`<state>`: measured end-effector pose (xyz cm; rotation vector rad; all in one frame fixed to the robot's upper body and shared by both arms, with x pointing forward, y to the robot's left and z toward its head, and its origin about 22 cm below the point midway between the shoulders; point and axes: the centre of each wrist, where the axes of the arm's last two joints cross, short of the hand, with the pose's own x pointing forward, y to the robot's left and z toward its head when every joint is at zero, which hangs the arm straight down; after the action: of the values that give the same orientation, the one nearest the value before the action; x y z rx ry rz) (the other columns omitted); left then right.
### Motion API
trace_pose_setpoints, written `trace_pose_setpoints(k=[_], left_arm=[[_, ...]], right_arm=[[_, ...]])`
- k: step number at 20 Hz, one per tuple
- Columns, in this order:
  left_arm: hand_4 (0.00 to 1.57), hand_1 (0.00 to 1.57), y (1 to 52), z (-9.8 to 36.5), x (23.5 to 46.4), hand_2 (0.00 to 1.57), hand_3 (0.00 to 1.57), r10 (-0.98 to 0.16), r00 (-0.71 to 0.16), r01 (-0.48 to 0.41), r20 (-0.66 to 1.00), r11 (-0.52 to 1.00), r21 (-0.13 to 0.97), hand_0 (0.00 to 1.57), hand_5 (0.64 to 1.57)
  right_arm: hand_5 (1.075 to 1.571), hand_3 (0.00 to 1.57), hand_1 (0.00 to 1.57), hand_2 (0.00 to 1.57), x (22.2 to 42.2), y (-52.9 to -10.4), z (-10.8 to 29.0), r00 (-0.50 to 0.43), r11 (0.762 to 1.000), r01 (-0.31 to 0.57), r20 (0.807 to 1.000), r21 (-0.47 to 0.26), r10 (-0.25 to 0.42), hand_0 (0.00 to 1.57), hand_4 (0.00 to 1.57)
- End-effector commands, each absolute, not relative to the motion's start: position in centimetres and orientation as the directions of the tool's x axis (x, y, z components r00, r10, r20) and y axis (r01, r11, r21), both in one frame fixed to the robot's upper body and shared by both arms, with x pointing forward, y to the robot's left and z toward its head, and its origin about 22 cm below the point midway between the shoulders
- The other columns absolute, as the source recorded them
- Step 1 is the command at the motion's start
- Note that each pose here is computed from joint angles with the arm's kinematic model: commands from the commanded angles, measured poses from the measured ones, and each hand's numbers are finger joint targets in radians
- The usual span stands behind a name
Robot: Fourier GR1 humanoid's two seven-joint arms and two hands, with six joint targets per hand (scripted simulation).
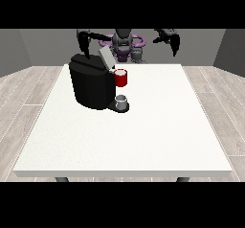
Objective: Insert the coffee pod into the coffee machine and close the lid
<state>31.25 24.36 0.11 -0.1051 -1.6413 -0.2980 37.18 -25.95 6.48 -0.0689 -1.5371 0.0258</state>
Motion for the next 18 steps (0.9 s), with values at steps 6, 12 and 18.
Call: trace_pose_setpoints(k=[6, 12, 18], left_arm=[[0.34, 0.0, 24.9, 4.2, 31.9, 0.0, 0.0, -0.125, -0.199, 0.186, 0.972, 0.969, 0.163, 0.0, 1.571], [0.35, 0.0, 26.7, 1.7, 28.8, 0.0, 0.0, -0.158, -0.124, 0.17, 0.98, 0.969, 0.178, 0.0, 1.571], [0.36, 0.0, 26.3, 1.7, 28.4, 0.0, 0.0, -0.149, -0.095, 0.168, 0.984, 0.972, 0.163, 0.0, 1.571]], right_arm=[[1.571, 0.0, 0.0, 0.0, 39.8, -24.3, 9.3, -0.073, 0.995, -0.035, 0.993, -0.093, 0.09, 0.0, 0.0], [1.571, 0.0, 0.0, 0.0, 39.4, -22.9, 7.7, -0.026, 0.99, -0.093, 0.995, -0.102, 0.099, 0.0, 0.07], [1.571, 0.0, 0.0, 0.0, 40.8, -22.9, 10.2, -0.036, 0.988, -0.101, 0.993, -0.117, 0.114, 0.0, 0.16]])
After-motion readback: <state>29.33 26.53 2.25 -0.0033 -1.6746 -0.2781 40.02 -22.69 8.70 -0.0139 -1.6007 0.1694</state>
